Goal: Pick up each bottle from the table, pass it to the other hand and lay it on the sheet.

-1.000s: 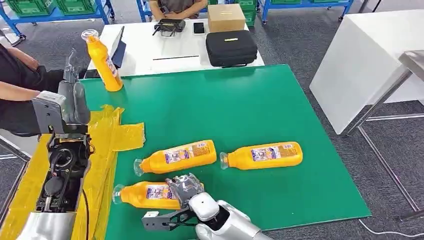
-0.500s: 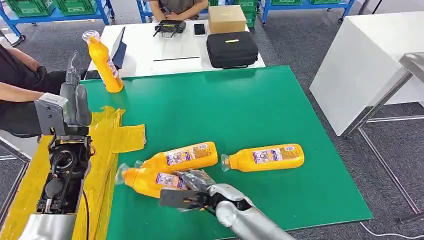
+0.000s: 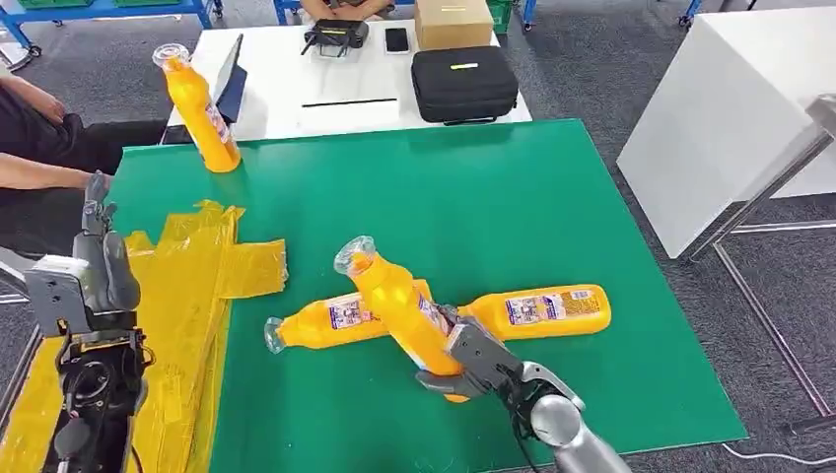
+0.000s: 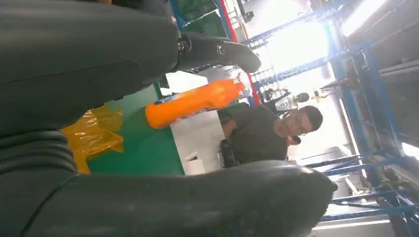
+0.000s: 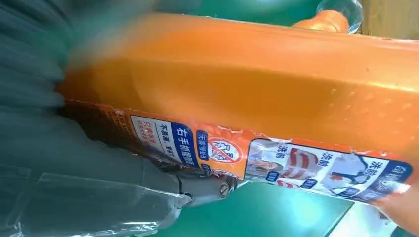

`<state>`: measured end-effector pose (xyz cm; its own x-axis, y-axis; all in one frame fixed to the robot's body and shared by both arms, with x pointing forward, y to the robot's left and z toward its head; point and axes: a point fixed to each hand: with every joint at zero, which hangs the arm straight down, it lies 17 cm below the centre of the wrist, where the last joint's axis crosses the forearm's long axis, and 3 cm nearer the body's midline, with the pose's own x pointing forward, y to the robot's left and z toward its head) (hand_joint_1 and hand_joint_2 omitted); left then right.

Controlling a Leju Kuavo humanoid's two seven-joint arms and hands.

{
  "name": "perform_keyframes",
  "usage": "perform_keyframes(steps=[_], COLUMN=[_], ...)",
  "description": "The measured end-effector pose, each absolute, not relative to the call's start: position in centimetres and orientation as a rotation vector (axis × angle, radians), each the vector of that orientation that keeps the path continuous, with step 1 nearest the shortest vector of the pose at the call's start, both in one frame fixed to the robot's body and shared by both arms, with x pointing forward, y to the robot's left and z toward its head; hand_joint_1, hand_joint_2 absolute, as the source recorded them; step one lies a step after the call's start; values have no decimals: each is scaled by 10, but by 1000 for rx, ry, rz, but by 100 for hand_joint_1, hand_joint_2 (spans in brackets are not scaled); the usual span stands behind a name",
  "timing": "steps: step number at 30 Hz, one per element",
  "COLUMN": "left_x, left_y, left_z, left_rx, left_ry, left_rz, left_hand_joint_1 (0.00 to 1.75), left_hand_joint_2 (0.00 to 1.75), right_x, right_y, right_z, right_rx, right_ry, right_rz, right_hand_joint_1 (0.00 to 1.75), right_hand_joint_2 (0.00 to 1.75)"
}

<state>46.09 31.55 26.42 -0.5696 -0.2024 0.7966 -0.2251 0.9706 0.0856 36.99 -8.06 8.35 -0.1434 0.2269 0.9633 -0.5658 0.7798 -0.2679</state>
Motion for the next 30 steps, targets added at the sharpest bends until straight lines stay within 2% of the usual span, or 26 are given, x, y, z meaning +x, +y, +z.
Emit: perform_keyframes(steps=[9, 14, 15, 23, 30], left_x=[454, 452, 453, 475, 490], left_y=[323, 317, 314, 250, 192], left_z=[260, 253, 252, 277, 301], left_rx=[307, 190, 155, -152, -372], left_ry=[-2184, -2150, -2139, -2130, -2098], left_rz=[50, 97, 109, 152, 176], left_hand_joint_1=[0, 0, 0, 0, 0], left_hand_joint_2=[0, 0, 175, 175, 175], right_x=[372, 399, 410, 503, 542], right_y=[-86, -99, -101, -103, -54], right_z=[100, 148, 162, 263, 278], right_rx=[304, 264, 226, -130, -286], right_ry=[-1638, -1820, -1864, -2050, -2024], right_rz=[656, 529, 512, 424, 552], right_hand_joint_1=[175, 175, 175, 175, 175], right_hand_joint_2=[175, 175, 175, 175, 175])
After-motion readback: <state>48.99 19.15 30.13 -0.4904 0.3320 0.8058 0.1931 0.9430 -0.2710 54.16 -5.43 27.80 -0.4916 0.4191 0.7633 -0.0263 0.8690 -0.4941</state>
